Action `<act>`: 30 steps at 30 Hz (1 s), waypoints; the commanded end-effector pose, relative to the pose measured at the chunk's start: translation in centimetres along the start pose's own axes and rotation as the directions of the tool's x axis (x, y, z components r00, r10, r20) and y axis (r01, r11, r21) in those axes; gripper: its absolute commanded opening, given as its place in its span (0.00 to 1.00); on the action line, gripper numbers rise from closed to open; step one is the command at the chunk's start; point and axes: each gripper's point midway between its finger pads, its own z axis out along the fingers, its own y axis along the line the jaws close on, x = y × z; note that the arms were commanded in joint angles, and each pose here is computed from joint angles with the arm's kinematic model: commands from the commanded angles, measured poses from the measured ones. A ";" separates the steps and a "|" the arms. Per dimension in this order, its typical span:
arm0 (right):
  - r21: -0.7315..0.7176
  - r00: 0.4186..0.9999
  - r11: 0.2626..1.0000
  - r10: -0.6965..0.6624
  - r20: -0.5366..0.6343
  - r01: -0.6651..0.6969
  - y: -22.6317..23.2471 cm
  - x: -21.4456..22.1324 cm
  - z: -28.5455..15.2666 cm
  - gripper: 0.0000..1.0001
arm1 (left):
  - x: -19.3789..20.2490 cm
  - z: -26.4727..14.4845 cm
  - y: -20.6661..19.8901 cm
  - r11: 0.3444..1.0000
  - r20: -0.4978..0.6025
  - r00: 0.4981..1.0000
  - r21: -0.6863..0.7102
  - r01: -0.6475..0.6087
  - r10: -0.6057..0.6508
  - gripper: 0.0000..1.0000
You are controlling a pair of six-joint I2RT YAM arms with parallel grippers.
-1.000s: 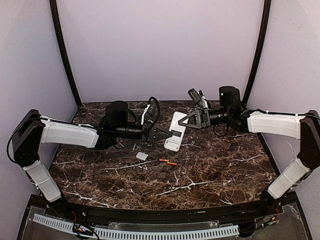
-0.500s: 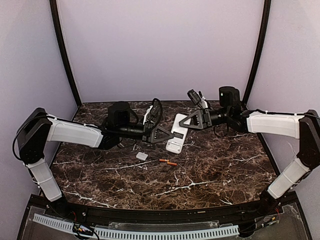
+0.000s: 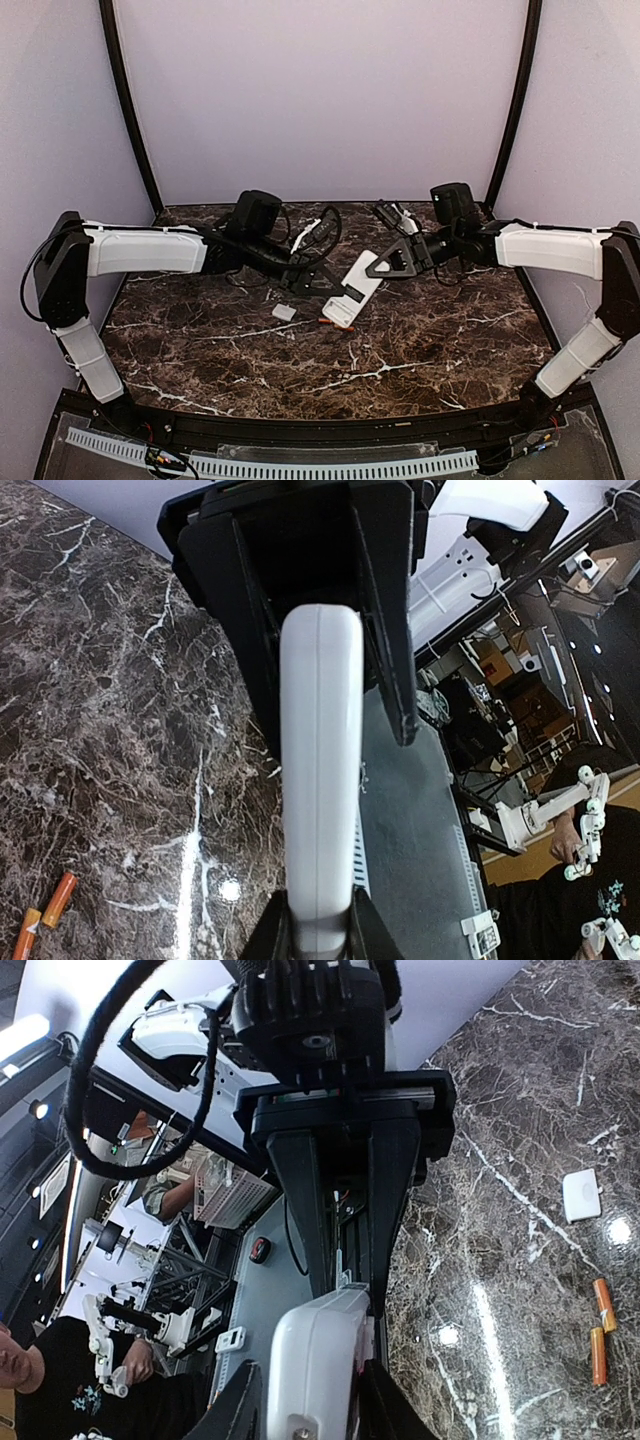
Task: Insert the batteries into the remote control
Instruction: Adjust the remote control without the battery cover at the center of the board.
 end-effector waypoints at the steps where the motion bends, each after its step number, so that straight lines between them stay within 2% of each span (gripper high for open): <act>1: -0.053 0.998 0.999 -0.010 -0.058 0.007 2.1 1.7 0.5 0.30 | 2.2 0.2 0.1 1.000 -0.101 0.995 -0.008 0.006 -0.007 0.00; 8: -0.032 0.994 0.999 0.021 -0.104 -0.024 1.6 2.5 1.5 0.16 | 2.4 0.6 0.1 1.000 -0.123 0.992 -0.014 0.005 -0.007 0.00; 13: -0.026 0.993 0.999 0.024 -0.113 -0.027 1.4 2.7 1.7 0.00 | 2.3 0.5 0.3 1.000 -0.122 0.992 -0.031 0.004 -0.007 0.00; 14: -0.025 0.993 0.999 0.025 -0.115 -0.028 1.4 2.8 1.7 0.00 | 2.3 0.5 0.4 0.999 -0.121 0.993 -0.035 0.002 -0.006 0.00; 16: -0.018 0.993 1.000 0.023 -0.113 -0.025 1.3 2.8 1.7 0.00 | 2.0 0.4 0.9 0.998 -0.114 0.993 -0.068 -0.005 -0.002 0.07; 18: 0.012 0.995 1.000 0.019 -0.102 -0.018 0.9 2.7 1.5 0.00 | 1.6 -0.1 1.2 0.994 -0.103 0.995 -0.104 -0.011 0.001 0.24; 19: 0.032 0.996 0.999 0.018 -0.091 -0.015 0.6 2.6 1.3 0.00 | 1.3 -0.4 1.6 0.991 -0.092 0.996 -0.131 -0.015 0.003 0.39; 23: 0.127 1.000 0.992 0.021 -0.011 -0.020 -1.0 1.4 -0.8 0.00 | -0.3 -2.9 3.1 0.968 0.007 1.000 -0.249 -0.024 0.026 0.72; 25: 0.162 0.999 0.986 0.020 0.046 -0.027 -1.6 0.9 -2.3 0.00 | -1.1 -4.3 3.6 0.950 0.056 0.997 -0.311 -0.037 0.057 0.76; 27: 0.202 0.994 0.979 0.005 0.106 -0.027 -2.1 0.3 -3.8 0.00 | -1.4 -5.5 4.3 0.917 0.076 0.992 -0.394 -0.066 0.104 0.77; 30: 0.259 0.983 0.965 -0.010 0.183 -0.038 -2.9 0.0 -5.9 0.00 | -0.7 -6.7 5.8 0.844 0.017 0.985 -0.517 -0.141 0.174 0.74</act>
